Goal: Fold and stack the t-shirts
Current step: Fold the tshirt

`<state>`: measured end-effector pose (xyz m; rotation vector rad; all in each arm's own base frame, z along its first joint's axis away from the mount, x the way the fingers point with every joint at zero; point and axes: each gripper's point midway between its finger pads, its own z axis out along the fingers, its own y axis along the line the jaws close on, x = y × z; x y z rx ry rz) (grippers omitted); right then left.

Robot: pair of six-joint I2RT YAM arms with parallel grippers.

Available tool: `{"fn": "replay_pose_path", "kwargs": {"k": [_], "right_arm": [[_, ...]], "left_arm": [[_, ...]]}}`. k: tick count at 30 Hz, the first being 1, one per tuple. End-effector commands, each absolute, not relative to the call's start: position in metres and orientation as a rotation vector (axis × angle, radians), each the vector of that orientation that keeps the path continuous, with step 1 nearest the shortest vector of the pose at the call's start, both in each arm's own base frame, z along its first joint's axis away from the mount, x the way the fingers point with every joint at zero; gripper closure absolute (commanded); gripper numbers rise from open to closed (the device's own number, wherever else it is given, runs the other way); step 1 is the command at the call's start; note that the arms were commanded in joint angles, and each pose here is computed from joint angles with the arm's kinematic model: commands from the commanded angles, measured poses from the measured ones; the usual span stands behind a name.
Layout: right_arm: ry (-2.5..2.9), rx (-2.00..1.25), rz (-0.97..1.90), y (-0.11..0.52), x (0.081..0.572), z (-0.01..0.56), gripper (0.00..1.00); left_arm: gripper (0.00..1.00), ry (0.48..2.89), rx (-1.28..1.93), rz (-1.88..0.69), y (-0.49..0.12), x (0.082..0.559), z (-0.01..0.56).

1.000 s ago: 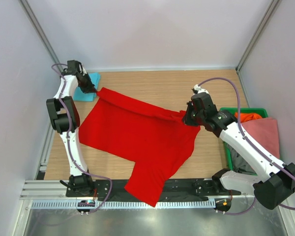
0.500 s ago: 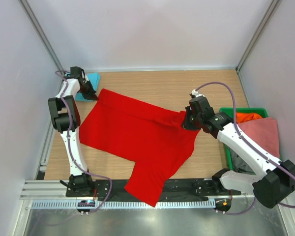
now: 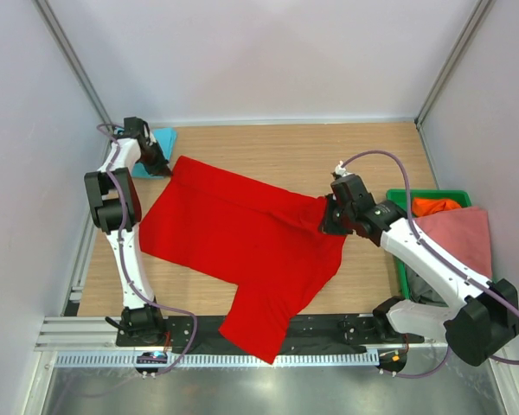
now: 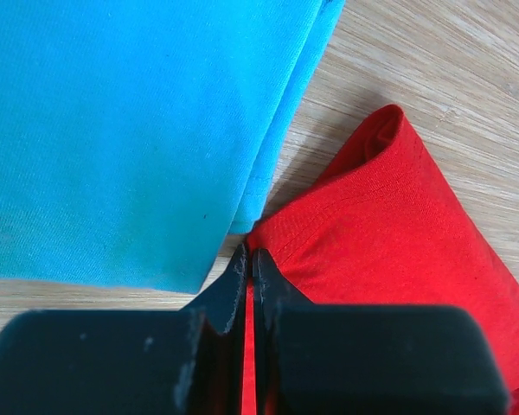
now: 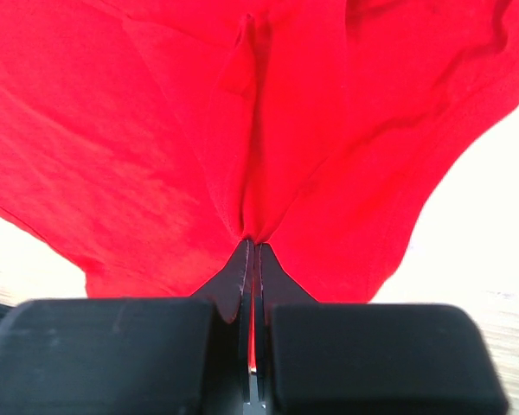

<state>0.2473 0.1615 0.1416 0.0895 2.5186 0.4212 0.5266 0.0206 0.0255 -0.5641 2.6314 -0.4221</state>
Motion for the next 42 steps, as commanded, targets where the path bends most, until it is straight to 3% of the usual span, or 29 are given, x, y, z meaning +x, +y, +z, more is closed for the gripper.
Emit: {"fn": "replay_pose_path", "kwargs": {"k": [1,4,6,9,13,14,19,25,32,42], "right_arm": [[2.533,0.096,0.448,0.162,0.237,0.138,0.99],[2.598,0.124,0.419,0.156,0.224,0.123,0.99],[2.673,0.156,0.375,0.148,0.21,0.109,0.97],[2.759,0.196,0.374,0.145,0.192,0.099,0.76],[2.616,0.358,0.39,0.124,0.231,0.119,0.45],[2.6,0.406,0.419,0.121,0.242,0.12,0.43],[2.423,0.674,0.571,0.101,0.328,0.13,0.39],[2.325,0.859,0.729,0.095,0.388,0.119,0.3],[2.275,1.143,0.8,0.077,0.396,0.093,0.29],[2.306,1.304,0.797,0.077,0.394,0.066,0.43]], "left_arm": [[0.99,2.642,-0.548,-0.374,0.031,0.527,0.023],[0.92,2.651,-0.542,-0.35,0.032,0.524,0.025],[0.82,2.647,-0.532,-0.322,0.031,0.52,0.033],[0.69,2.628,-0.513,-0.266,0.03,0.514,0.062],[0.66,2.565,-0.472,-0.254,0.02,0.515,0.11],[0.66,2.556,-0.474,-0.258,0.018,0.515,0.117],[0.69,2.481,-0.419,-0.361,-0.019,0.531,0.137],[0.75,2.465,-0.393,-0.582,-0.067,0.557,0.102],[0.78,2.455,-0.482,-0.636,-0.072,0.575,0.068],[0.79,2.527,-0.54,-0.592,-0.068,0.572,0.037]]}}
